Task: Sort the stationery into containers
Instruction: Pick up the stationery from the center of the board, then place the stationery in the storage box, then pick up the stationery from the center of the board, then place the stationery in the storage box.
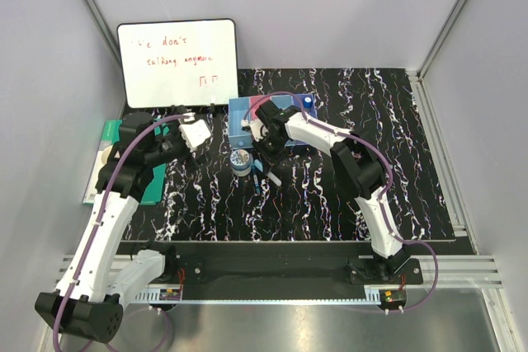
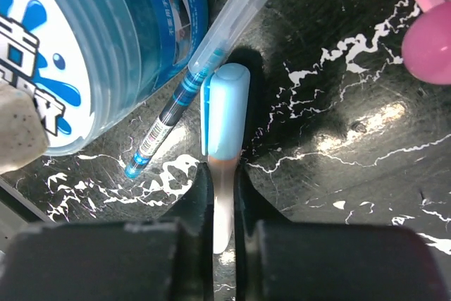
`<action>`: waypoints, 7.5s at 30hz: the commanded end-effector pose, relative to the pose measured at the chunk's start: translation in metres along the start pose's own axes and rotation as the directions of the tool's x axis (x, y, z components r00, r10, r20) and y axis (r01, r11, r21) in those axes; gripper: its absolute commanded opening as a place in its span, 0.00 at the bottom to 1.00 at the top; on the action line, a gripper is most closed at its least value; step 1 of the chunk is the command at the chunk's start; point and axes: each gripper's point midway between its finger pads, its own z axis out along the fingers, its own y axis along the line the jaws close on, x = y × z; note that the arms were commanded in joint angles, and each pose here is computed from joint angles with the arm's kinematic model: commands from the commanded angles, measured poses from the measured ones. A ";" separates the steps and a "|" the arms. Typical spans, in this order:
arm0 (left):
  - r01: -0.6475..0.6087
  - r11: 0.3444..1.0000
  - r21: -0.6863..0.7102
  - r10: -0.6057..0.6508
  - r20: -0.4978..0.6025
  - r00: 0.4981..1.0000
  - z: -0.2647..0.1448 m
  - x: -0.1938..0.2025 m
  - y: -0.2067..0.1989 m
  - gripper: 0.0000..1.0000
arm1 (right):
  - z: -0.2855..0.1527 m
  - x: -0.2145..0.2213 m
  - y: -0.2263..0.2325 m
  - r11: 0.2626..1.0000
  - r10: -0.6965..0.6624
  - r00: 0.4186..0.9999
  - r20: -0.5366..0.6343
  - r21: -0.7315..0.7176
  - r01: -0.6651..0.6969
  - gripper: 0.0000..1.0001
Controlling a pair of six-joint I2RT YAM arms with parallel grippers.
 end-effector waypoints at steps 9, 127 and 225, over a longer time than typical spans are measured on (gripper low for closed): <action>-0.058 0.997 -0.059 0.062 0.072 0.995 -0.008 -0.027 0.019 0.97 | -0.011 -0.009 -0.006 0.997 -0.025 0.999 0.044 0.073 0.022 0.00; 0.196 0.969 0.149 -0.168 -0.179 0.969 0.092 0.042 -0.049 0.85 | -0.383 -0.088 -0.093 0.620 -0.437 0.794 0.421 0.781 -0.073 0.59; 0.096 0.993 0.063 -0.095 -0.025 0.995 0.272 0.019 0.056 0.00 | -0.379 -0.079 -0.104 0.598 -0.384 0.809 0.444 0.788 -0.149 0.57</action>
